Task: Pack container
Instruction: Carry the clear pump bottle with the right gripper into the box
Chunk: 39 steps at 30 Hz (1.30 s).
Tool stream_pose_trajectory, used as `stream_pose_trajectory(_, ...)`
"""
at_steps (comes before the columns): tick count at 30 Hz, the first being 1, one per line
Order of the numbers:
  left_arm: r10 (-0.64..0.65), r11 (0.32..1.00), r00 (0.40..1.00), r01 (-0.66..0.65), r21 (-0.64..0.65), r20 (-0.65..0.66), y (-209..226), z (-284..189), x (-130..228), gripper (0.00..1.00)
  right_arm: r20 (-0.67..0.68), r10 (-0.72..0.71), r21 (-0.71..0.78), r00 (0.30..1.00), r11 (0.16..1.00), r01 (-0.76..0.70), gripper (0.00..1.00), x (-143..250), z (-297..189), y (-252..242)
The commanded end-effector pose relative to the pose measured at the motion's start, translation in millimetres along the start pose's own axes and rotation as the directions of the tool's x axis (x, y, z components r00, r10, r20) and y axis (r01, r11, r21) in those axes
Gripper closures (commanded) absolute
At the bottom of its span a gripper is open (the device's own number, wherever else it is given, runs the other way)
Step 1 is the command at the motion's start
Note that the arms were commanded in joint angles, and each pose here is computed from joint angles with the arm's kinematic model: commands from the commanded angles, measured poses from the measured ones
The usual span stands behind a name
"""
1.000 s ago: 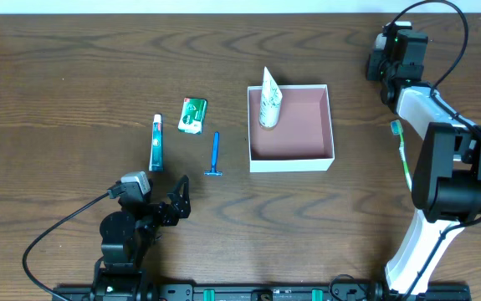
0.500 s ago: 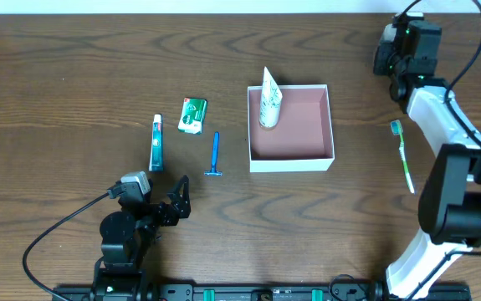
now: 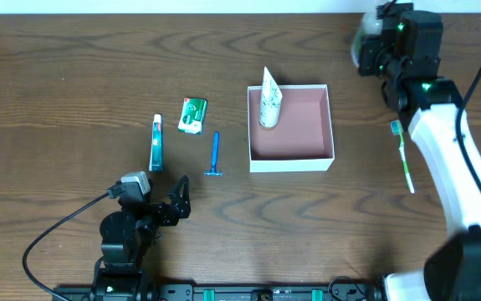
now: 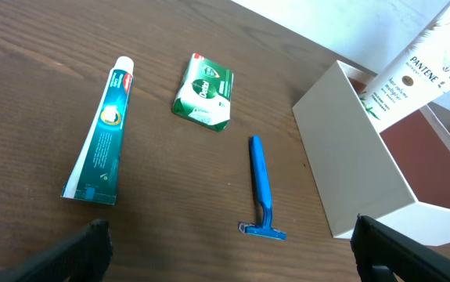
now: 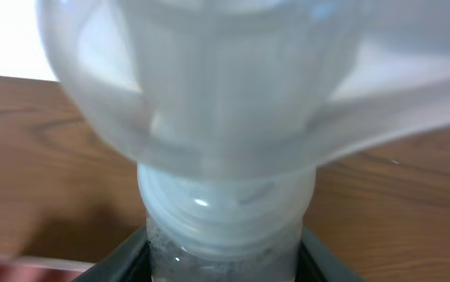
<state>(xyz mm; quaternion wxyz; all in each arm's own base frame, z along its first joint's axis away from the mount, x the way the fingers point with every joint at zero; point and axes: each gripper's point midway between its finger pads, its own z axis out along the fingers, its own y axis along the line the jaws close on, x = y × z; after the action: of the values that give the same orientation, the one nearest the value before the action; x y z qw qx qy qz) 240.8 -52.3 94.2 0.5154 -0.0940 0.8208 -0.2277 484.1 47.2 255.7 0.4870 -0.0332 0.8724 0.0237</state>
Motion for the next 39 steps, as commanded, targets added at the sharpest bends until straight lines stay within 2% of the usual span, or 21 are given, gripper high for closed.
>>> stream_pose_trajectory(1, -0.022, 1.000, 0.999, 0.022, -0.013, -0.047, 6, 1, 15, 0.02, 0.046, 0.062, -0.035, 0.997, 0.998, -0.060, 0.66, -18, -24, 16)
stream_pose_trajectory(8, -0.022, 1.000, 0.999, 0.022, -0.013, -0.047, 6, 1, 15, 0.02, -0.050, 0.094, -0.084, 0.994, 0.992, -0.098, 0.67, 5, -31, 48)
stream_pose_trajectory(20, -0.022, 1.000, 0.999, 0.022, -0.013, -0.047, 6, 1, 15, 0.02, -0.121, 0.019, -0.176, 0.993, 0.984, -0.041, 0.66, 28, -27, 104)
stream_pose_trajectory(30, -0.022, 1.000, 0.999, 0.022, -0.013, -0.047, 6, 1, 15, 0.02, -0.202, 0.025, -0.172, 0.979, 0.983, -0.061, 0.65, 57, 5, 116)
stream_pose_trajectory(39, -0.022, 1.000, 0.999, 0.022, -0.013, -0.047, 6, 1, 15, 0.02, -0.242, 0.017, -0.175, 0.970, 0.983, -0.061, 0.65, 72, 13, 124)
